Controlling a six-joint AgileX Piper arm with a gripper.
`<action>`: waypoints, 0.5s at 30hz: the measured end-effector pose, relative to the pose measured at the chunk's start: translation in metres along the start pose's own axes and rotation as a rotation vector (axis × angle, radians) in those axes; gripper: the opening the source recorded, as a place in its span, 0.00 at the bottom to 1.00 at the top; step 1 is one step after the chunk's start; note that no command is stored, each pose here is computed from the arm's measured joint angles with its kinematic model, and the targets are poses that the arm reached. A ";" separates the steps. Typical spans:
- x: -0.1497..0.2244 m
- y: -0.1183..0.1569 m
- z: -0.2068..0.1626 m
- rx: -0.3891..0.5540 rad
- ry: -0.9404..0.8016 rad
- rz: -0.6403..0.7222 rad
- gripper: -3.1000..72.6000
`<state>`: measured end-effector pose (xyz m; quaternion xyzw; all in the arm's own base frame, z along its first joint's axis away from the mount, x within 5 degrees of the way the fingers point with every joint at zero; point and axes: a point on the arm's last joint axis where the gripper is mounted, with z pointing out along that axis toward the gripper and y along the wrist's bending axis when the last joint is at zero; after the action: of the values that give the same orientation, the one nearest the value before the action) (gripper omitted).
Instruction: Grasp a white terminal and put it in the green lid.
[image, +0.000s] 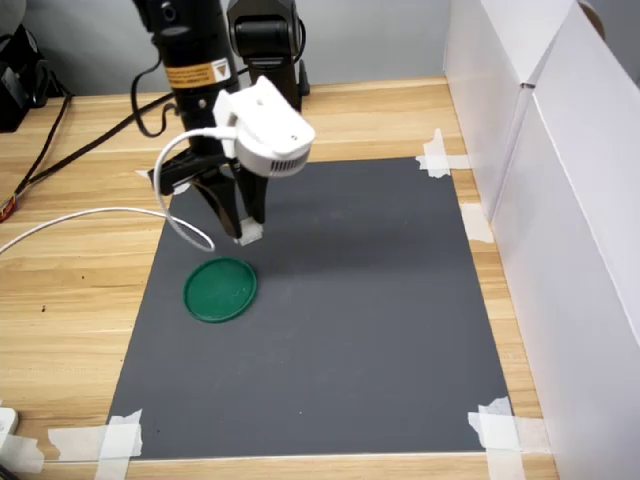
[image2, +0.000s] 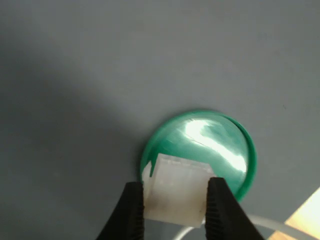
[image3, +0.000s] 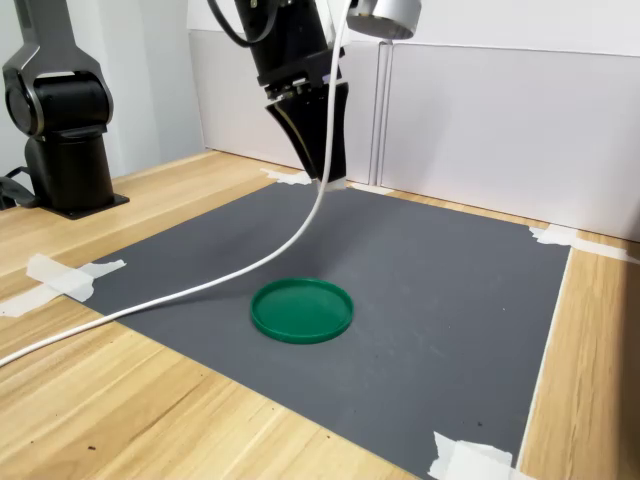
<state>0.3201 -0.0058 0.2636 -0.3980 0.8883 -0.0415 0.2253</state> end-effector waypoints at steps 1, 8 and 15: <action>0.003 -0.005 0.003 -0.002 0.010 0.014 0.42; 0.025 -0.024 0.028 -0.031 0.087 0.032 0.42; 0.033 -0.027 0.050 -0.073 0.125 0.015 0.42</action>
<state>0.3411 -0.0423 0.2137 -0.3959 0.9046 -0.0322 0.1550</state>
